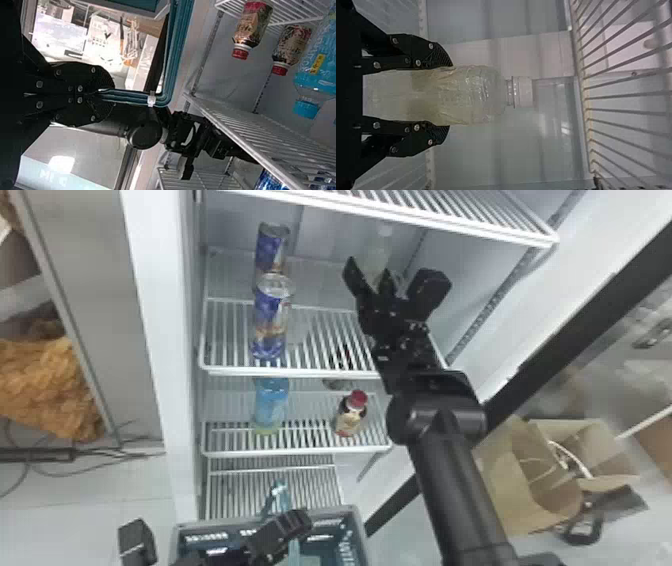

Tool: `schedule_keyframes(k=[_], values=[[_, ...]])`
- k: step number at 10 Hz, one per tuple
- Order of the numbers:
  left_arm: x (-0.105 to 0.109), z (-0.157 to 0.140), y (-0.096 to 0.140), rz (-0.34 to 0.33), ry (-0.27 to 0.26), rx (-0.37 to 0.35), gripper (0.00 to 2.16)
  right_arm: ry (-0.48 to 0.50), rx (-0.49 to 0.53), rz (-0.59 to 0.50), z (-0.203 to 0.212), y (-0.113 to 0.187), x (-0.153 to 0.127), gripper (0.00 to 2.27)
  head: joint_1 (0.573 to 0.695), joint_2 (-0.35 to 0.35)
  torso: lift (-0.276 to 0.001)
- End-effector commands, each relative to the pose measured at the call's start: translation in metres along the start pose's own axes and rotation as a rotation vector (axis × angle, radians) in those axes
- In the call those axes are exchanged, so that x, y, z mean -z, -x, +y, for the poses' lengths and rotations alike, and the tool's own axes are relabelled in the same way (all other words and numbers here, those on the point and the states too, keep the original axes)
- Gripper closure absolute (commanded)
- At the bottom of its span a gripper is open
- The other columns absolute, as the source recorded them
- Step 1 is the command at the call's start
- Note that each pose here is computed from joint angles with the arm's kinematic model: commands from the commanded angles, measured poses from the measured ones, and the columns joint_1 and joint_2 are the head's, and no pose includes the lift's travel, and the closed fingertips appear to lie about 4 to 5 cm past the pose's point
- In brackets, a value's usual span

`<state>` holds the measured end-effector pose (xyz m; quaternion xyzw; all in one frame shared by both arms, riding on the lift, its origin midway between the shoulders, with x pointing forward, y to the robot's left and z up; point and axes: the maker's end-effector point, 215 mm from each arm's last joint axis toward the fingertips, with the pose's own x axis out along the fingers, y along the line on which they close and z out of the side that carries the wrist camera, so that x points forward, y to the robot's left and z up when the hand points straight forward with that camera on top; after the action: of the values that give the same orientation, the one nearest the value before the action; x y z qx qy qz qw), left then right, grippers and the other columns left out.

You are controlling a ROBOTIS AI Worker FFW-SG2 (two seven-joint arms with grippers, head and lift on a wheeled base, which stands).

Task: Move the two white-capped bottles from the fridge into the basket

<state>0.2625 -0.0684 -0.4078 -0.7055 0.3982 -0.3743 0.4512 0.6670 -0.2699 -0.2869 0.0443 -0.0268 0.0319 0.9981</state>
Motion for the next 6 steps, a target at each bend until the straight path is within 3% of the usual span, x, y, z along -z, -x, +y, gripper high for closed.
schedule_keyframes(k=[1,4,6], values=[[0.0,0.0,0.0,0.001,0.0,-0.001,1.16,0.0,-0.025,-0.001,0.007,0.021,-0.007,0.79,0.695,-0.35,0.0],[0.0,-0.001,-0.001,0.0,0.002,0.003,1.16,-0.044,-0.077,0.017,0.021,0.063,-0.006,0.79,0.695,-0.35,0.0],[0.002,0.0,-0.001,0.001,0.005,0.002,1.16,-0.06,-0.096,-0.013,0.029,0.092,-0.03,0.79,0.695,-0.35,0.0]])
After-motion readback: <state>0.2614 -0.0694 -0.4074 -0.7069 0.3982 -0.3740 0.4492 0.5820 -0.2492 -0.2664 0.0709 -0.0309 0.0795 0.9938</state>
